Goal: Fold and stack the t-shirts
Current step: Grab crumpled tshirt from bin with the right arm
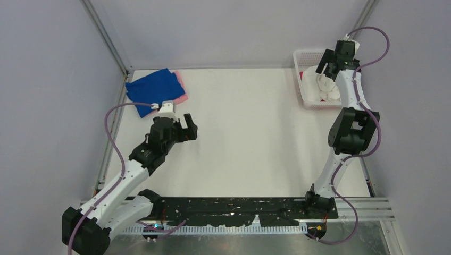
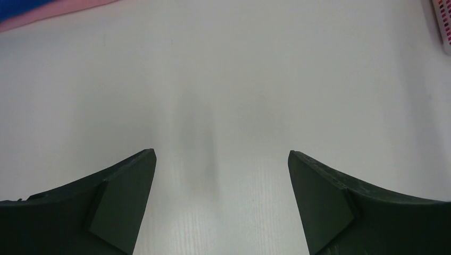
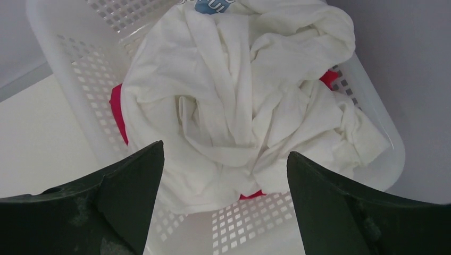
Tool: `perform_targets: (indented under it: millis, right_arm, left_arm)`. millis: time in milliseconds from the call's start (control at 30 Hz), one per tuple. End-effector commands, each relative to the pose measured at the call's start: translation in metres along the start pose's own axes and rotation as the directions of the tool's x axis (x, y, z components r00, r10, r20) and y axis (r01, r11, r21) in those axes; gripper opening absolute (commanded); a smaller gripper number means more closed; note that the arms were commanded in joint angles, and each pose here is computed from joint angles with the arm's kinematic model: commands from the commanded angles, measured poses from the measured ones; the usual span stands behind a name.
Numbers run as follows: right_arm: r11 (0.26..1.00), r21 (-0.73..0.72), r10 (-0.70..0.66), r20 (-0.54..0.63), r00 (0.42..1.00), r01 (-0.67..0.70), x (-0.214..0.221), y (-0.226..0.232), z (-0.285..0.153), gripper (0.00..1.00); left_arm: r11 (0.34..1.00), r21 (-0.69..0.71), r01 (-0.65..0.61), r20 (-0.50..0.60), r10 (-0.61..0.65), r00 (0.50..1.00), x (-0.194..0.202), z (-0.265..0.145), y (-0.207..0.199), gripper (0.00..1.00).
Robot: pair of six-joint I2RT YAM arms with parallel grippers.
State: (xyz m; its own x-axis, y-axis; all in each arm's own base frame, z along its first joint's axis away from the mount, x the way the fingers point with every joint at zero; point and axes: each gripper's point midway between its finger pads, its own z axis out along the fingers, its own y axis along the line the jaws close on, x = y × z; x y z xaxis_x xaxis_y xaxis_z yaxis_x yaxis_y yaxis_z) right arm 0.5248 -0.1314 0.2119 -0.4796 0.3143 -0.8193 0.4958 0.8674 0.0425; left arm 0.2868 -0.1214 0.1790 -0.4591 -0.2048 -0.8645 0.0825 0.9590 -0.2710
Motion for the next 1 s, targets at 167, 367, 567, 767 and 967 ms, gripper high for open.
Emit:
perform_targets:
  millis: [167, 367, 567, 767, 967]
  right_arm:
    - [0.984, -0.133, -0.127, -0.062, 0.990, 0.118, 0.003, 0.028, 0.074, 0.84]
    - [0.982, -0.165, -0.106, -0.098, 0.989, 0.089, 0.021, 0.038, 0.100, 0.53]
    - [0.988, -0.149, -0.053, -0.044, 0.998, 0.046, -0.002, 0.036, 0.088, 0.06]
    - [0.992, -0.128, 0.005, 0.184, 0.983, 0.019, -0.095, 0.027, 0.015, 0.05]
    - [0.952, -0.306, 0.160, 0.437, 0.885, -0.021, -0.187, 0.040, -0.102, 0.05]
  left_arm:
    - [0.998, 0.070, -0.006, 0.038, 0.003, 0.999, -0.032, 0.019, -0.028, 1.00]
    - [0.996, 0.084, -0.007, 0.017, 0.006, 1.000, -0.029, 0.024, -0.032, 1.00]
    - [0.994, 0.108, -0.005, 0.022, 0.002, 1.000, -0.029, 0.020, -0.035, 1.00]
    - [0.993, 0.119, 0.014, 0.046, -0.020, 0.999, -0.030, 0.009, -0.033, 1.00]
    - [0.984, 0.175, 0.030, 0.064, -0.042, 0.997, -0.029, 0.000, -0.039, 1.00]
